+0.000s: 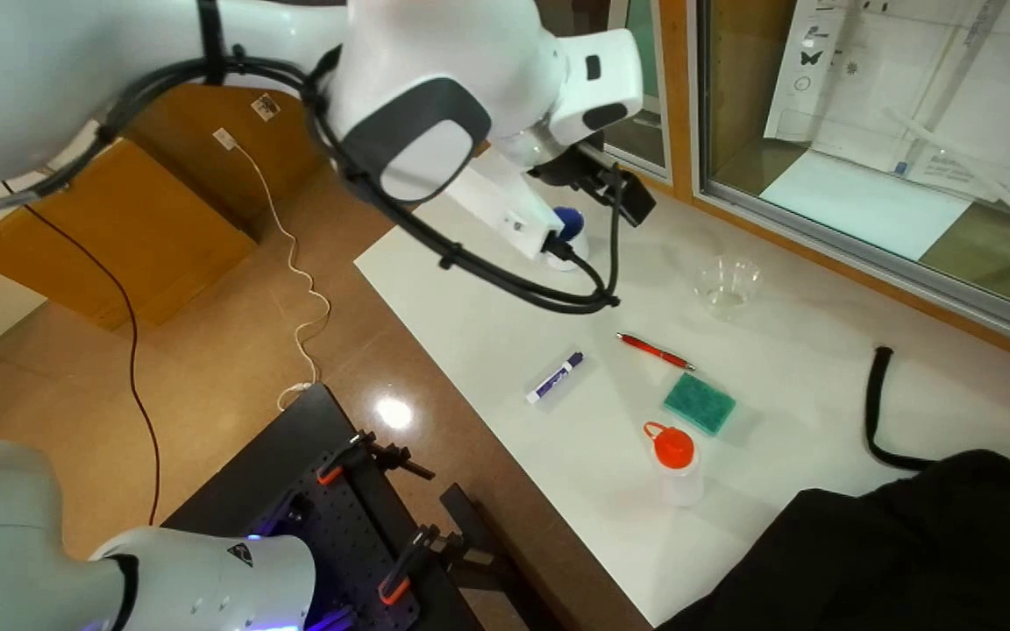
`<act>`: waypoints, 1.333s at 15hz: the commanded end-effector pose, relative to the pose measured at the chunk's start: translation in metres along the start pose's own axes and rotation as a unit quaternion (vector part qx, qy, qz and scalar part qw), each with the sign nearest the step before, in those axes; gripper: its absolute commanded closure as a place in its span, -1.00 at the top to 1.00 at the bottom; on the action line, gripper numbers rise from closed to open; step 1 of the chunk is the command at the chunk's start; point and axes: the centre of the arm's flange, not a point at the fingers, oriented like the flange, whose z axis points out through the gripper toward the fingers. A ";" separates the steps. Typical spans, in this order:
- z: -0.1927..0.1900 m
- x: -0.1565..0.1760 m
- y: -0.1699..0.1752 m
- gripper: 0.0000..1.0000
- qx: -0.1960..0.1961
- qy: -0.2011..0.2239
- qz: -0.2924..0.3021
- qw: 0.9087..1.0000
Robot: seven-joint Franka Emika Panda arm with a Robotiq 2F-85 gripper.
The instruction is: Move the glass cup to the left.
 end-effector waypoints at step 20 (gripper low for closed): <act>0.235 0.058 0.037 1.00 -0.018 -0.025 -0.024 0.999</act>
